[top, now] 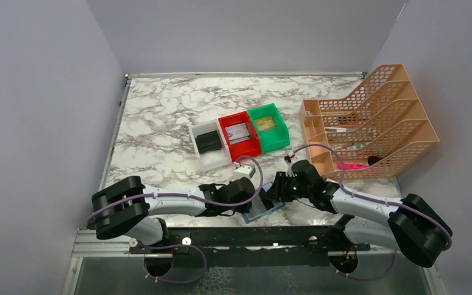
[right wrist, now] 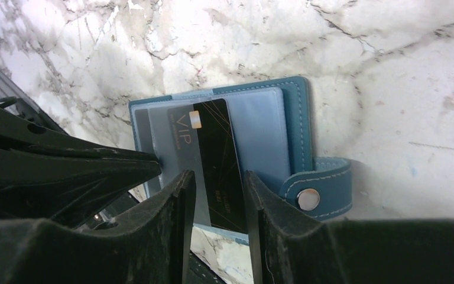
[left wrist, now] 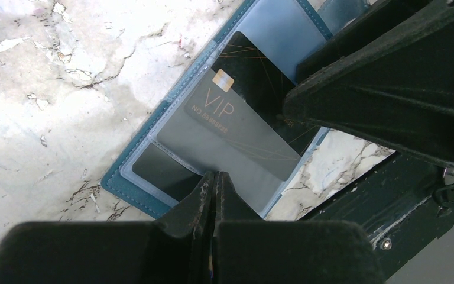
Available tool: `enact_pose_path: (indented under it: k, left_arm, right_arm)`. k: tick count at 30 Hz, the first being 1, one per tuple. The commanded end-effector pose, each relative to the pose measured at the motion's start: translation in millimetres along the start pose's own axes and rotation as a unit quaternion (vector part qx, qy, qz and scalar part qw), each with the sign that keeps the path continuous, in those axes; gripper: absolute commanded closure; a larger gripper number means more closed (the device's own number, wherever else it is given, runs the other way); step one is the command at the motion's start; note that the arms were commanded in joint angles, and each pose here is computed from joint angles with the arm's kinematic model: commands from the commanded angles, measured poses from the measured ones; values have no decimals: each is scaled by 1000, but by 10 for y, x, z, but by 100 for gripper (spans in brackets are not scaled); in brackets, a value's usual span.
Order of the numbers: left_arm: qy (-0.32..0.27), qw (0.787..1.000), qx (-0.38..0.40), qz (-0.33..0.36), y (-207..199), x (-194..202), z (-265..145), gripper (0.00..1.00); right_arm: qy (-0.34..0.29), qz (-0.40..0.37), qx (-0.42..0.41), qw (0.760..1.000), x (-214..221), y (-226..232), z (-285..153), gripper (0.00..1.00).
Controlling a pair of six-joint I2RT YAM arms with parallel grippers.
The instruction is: Take the credit cards out of the card holder
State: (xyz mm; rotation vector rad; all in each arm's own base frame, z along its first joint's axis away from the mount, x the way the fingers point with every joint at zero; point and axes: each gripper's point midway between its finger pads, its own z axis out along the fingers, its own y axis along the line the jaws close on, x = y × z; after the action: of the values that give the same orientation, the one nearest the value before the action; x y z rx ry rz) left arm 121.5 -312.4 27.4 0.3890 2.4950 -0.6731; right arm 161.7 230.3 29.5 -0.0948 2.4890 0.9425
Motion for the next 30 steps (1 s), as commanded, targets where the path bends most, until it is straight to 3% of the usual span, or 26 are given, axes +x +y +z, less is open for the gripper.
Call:
enact_pose_path:
  k: [1,10,16,23,30]
  left_arm:
    - [79,993,-74,36,428,471,5,100]
    - [81,993,-76,37,431,495,13,100]
    - [68,994,-73,38,394,416,-24,100]
    - [5,998,-34,60,36,-78,-179,84]
    - [15,996,-4,88,-179,-139,-106,83]
  right_arm:
    - [60,-6,-18,998,282,-48,45,60]
    - [75,17,-52,996,389,22,58,66]
    - [49,19,-8,999,284,-91,45,68]
    - [55,24,6,998,351,-180,46,67]
    - [59,30,-22,998,366,-88,71,68]
